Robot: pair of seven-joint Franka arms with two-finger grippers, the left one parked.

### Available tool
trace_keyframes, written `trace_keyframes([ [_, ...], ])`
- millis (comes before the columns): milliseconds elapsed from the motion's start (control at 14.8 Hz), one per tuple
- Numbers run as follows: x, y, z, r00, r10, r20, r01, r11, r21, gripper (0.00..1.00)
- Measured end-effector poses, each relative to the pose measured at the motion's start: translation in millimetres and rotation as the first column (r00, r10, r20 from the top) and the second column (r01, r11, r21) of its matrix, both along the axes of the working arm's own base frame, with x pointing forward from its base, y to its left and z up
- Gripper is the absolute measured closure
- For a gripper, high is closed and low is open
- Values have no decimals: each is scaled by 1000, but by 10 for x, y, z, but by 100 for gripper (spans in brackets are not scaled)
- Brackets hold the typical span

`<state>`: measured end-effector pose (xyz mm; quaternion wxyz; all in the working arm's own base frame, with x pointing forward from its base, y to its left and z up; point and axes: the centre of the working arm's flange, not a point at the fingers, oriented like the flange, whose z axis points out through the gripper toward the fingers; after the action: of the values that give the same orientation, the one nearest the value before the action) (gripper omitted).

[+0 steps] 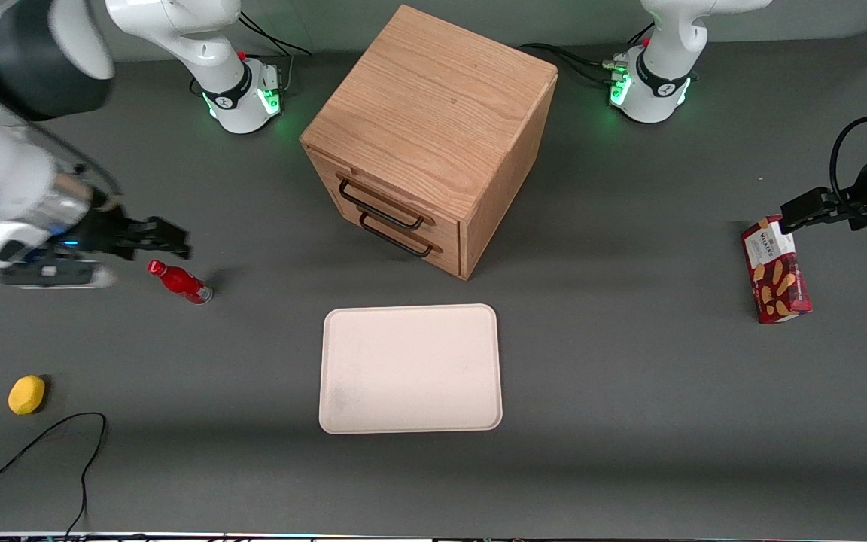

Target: Open upper drawer

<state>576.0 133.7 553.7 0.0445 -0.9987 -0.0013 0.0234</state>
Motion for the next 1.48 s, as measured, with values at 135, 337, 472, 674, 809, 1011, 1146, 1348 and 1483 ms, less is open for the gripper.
trace_keyframes([
  [135, -101, 452, -2, 996, 86, 8, -86, 996, 11, 0],
  [337, -271, 946, -8, 922, 386, 31, -387, 922, 28, 0],
  [472, -345, 1163, -56, 822, 568, 45, -569, 821, 40, 0],
  [674, -516, 1656, -273, 722, 692, 25, -691, 718, 77, 0],
  [809, -620, 1939, -473, 682, 732, -1, -727, 678, 109, 0],
  [1011, -648, 2103, -726, 654, 756, -33, -745, 651, 146, 0],
  [1146, -630, 2153, -858, 645, 763, -40, -750, 642, 162, 0],
  [1348, -602, 2239, -1061, 643, 765, -27, -751, 637, 173, 0],
  [1483, -604, 2294, -1223, 642, 766, -22, -752, 635, 180, 0],
])
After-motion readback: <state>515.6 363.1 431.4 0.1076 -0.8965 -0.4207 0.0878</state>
